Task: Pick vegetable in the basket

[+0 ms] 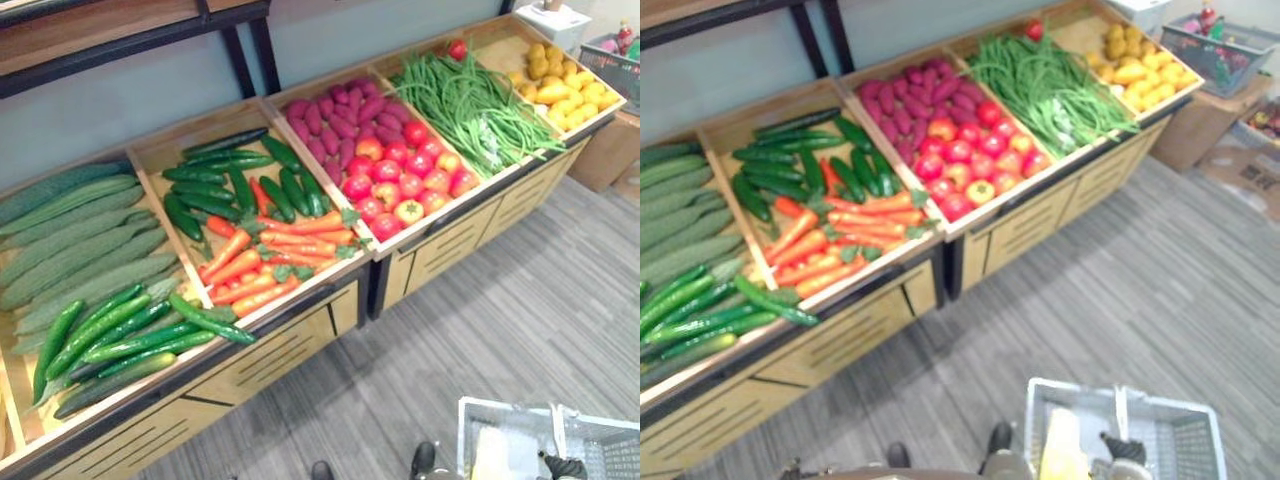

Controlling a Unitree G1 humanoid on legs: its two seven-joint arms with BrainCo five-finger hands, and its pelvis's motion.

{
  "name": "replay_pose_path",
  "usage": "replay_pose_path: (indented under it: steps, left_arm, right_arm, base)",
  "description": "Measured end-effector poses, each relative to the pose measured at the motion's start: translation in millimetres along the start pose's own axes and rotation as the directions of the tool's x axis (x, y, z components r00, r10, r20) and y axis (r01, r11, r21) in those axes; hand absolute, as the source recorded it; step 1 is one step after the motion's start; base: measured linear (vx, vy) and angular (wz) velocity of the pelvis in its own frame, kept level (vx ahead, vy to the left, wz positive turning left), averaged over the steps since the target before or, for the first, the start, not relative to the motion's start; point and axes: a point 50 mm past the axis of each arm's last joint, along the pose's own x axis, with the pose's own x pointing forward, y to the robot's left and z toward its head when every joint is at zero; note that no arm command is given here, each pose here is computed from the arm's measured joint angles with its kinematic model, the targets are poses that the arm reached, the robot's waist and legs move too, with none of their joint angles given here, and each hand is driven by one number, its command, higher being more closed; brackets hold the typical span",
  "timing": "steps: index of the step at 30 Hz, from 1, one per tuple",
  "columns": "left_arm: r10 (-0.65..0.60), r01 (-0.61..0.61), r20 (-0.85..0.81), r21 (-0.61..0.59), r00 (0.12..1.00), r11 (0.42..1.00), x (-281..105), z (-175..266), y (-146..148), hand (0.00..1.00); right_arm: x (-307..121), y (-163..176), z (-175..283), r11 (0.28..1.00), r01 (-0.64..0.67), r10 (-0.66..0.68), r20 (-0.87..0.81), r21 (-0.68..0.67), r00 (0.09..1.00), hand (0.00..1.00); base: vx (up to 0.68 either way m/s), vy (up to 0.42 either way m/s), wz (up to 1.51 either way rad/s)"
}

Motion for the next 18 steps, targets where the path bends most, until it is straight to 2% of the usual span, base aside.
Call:
replay_pose_path:
  steps: [6, 7, 18]
  left_arm:
    - [0.022, -0.023, 0.051, 0.018, 0.998, 1.0, 5.0, 11.8, 12.0, 0.0]
    - [0.001, -0.005, 0.064, 0.056, 0.998, 0.998, 5.1, 13.5, 10.4, 0.0]
    - [-0.002, -0.002, 0.061, 0.055, 0.998, 0.998, 5.2, 13.0, 10.3, 0.0]
  right_arm:
    - [-2.5, 10.8, -1.5, 0.999, -0.038, 0.038, 0.002, -0.027, 0.999, 1.0]
    - [-7.5, 21.6, -7.7, 0.992, -0.103, 0.104, 0.01, -0.075, 0.995, 1.0]
    - [-9.0, 24.2, -10.0, 0.988, -0.129, 0.13, 0.008, -0.087, 0.991, 1.0]
  base:
    - [0.0, 0.002, 0.01]
    - [0.0, 0.0, 0.0]
    - [-0.02, -0.007, -0.1]
